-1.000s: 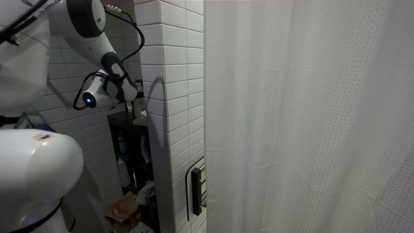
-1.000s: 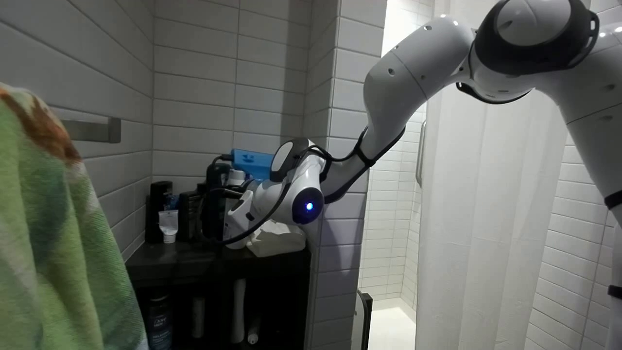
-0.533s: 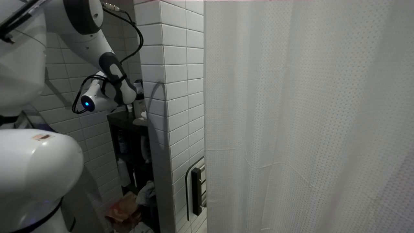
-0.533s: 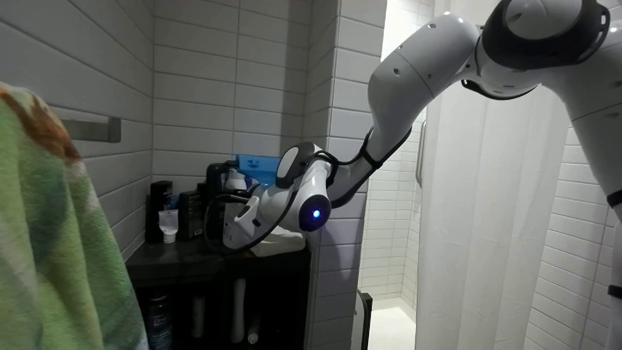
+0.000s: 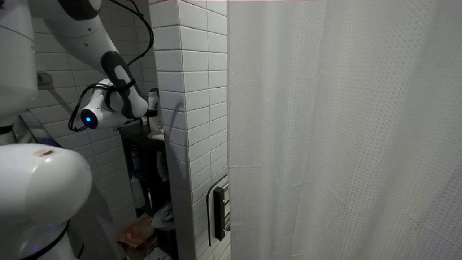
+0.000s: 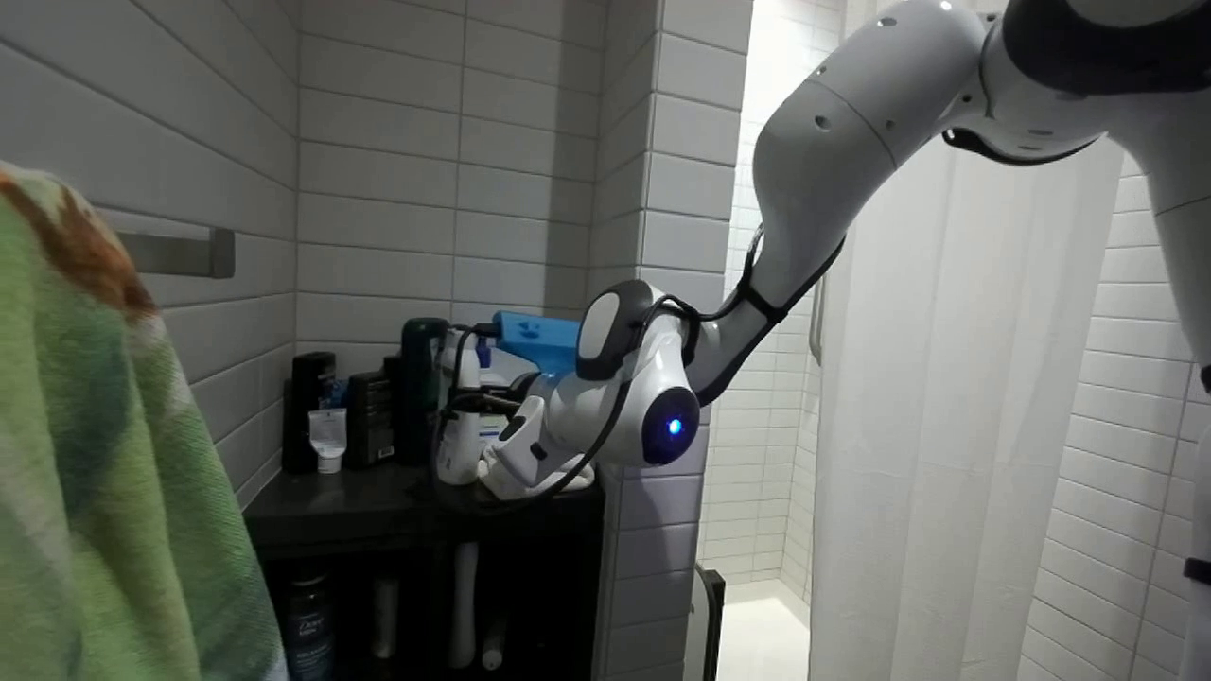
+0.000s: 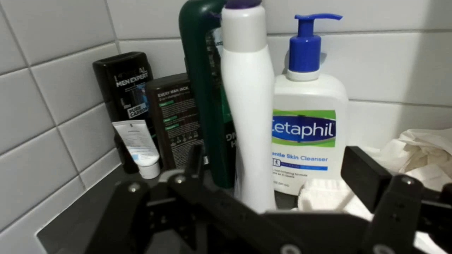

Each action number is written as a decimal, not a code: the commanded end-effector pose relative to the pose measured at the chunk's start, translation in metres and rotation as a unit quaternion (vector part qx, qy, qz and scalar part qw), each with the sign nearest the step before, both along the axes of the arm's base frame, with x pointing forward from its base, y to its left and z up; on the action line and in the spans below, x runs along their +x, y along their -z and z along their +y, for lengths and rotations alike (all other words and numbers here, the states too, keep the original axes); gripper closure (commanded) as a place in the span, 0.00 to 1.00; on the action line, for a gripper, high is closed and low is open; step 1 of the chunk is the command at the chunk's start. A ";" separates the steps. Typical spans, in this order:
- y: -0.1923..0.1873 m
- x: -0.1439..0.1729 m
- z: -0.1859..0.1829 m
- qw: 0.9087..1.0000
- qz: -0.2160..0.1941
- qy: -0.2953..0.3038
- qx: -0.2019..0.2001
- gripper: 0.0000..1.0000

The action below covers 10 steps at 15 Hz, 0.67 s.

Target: Move the first right bottle from the second shelf to the top shelf

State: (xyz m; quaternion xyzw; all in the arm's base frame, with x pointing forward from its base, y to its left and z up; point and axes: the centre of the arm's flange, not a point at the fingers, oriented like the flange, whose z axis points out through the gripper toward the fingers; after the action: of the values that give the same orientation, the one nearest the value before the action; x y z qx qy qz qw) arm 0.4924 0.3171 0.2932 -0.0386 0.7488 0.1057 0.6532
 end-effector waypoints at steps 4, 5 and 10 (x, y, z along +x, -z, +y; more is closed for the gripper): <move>-0.010 -0.060 -0.059 0.998 0.032 -0.059 0.013 0.00; -0.011 -0.067 -0.064 0.997 0.035 -0.061 0.011 0.00; -0.013 -0.089 -0.093 0.997 0.064 -0.052 0.001 0.00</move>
State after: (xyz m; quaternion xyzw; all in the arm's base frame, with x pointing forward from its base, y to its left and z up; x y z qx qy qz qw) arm 0.3958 0.2977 0.3136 -0.0702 0.7797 0.1363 0.6072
